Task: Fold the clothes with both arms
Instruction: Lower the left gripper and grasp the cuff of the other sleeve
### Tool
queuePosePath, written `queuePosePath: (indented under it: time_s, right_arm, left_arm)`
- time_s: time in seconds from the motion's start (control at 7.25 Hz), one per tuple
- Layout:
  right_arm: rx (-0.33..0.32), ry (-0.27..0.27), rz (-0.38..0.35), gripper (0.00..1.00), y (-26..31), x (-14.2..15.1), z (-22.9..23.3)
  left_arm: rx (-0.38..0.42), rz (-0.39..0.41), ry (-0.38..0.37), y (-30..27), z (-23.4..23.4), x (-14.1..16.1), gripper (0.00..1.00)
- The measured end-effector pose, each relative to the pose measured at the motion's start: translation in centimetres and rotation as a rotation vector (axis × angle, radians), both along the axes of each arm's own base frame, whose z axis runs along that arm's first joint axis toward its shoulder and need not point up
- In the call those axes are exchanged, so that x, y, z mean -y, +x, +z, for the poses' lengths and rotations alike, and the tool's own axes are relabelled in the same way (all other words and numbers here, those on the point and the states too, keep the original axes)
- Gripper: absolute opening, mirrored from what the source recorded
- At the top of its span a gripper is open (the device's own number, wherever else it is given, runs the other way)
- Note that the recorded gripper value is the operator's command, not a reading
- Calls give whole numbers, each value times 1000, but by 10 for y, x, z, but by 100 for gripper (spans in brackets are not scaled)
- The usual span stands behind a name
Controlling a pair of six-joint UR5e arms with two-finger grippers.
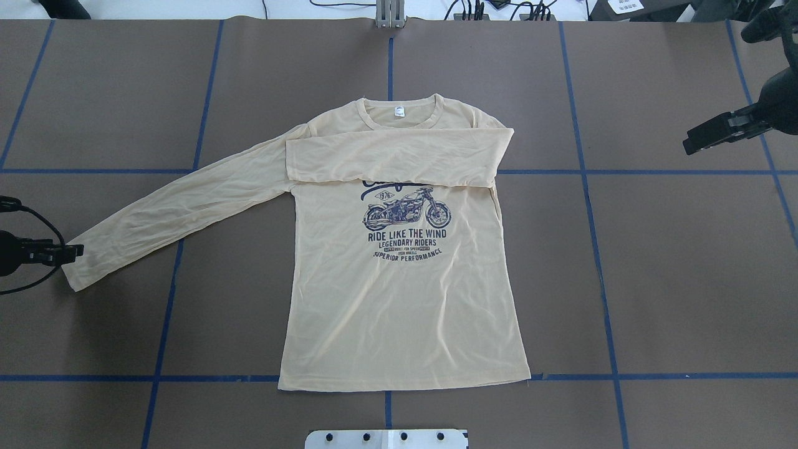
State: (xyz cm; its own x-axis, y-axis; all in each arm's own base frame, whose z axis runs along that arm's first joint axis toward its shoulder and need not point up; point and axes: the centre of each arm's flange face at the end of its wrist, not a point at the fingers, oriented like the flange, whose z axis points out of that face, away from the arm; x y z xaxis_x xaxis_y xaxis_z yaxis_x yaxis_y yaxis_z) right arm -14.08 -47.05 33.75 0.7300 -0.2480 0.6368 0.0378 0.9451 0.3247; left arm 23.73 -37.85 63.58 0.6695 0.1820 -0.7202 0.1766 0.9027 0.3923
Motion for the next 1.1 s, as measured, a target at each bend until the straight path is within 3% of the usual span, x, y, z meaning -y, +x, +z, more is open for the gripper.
queuePosePath:
  time_s: [0.41, 0.69, 0.97, 1.1]
  right_arm:
    - [2, 2, -1, 100, 0, 0, -1]
    - [3, 2, 0, 100, 0, 0, -2]
    - [5, 3, 1, 100, 0, -1, -3]
    - [6, 3, 1, 100, 1, -2, -3]
  left_arm:
    - [5, 13, -4, 3, 3, -4, 63]
    - [9, 15, -8, 2, 6, -6, 41]
    - [9, 16, -9, 2, 6, -7, 4]
    - [7, 16, -7, 2, 5, -7, 0]
